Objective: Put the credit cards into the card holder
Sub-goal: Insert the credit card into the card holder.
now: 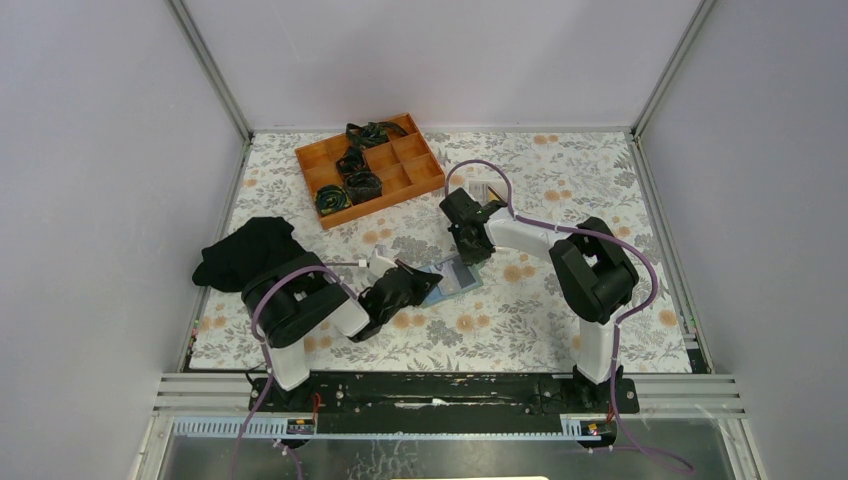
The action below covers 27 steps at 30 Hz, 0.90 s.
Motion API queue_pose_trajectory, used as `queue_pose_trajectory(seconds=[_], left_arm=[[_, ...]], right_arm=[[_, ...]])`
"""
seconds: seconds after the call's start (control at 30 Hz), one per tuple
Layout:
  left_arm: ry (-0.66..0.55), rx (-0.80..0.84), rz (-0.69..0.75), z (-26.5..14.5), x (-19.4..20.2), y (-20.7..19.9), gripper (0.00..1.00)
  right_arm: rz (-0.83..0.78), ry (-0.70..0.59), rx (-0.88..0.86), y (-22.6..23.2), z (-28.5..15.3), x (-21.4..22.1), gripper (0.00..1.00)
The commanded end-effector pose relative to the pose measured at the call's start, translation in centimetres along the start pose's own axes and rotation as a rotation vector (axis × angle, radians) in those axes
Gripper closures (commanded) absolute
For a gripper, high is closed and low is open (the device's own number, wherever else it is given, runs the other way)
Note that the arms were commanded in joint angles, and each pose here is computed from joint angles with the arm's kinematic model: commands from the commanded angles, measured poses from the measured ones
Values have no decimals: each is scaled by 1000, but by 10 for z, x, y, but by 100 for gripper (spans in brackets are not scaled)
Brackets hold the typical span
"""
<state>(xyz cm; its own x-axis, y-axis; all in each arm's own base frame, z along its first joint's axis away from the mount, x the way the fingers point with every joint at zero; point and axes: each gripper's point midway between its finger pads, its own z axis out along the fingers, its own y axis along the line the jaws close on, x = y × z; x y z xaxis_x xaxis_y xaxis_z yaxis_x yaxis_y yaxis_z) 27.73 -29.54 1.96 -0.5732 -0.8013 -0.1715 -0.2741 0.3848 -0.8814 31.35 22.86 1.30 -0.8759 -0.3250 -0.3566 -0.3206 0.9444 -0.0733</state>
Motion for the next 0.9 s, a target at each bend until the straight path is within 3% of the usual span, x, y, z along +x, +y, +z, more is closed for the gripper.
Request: queue_pose_trajectory(seconds=[0.0, 0.43, 0.87], left_arm=[[-58, -160, 59, -3, -6, 48, 100], [-105, -170, 80, -8, -9, 52, 100], [-98, -135, 276, -7, -12, 40, 100]], right_arm=[[-20, 108, -38, 18, 15, 34, 75], [-37, 110, -31, 19, 15, 37, 75], [-43, 108, -33, 20, 16, 36, 75]])
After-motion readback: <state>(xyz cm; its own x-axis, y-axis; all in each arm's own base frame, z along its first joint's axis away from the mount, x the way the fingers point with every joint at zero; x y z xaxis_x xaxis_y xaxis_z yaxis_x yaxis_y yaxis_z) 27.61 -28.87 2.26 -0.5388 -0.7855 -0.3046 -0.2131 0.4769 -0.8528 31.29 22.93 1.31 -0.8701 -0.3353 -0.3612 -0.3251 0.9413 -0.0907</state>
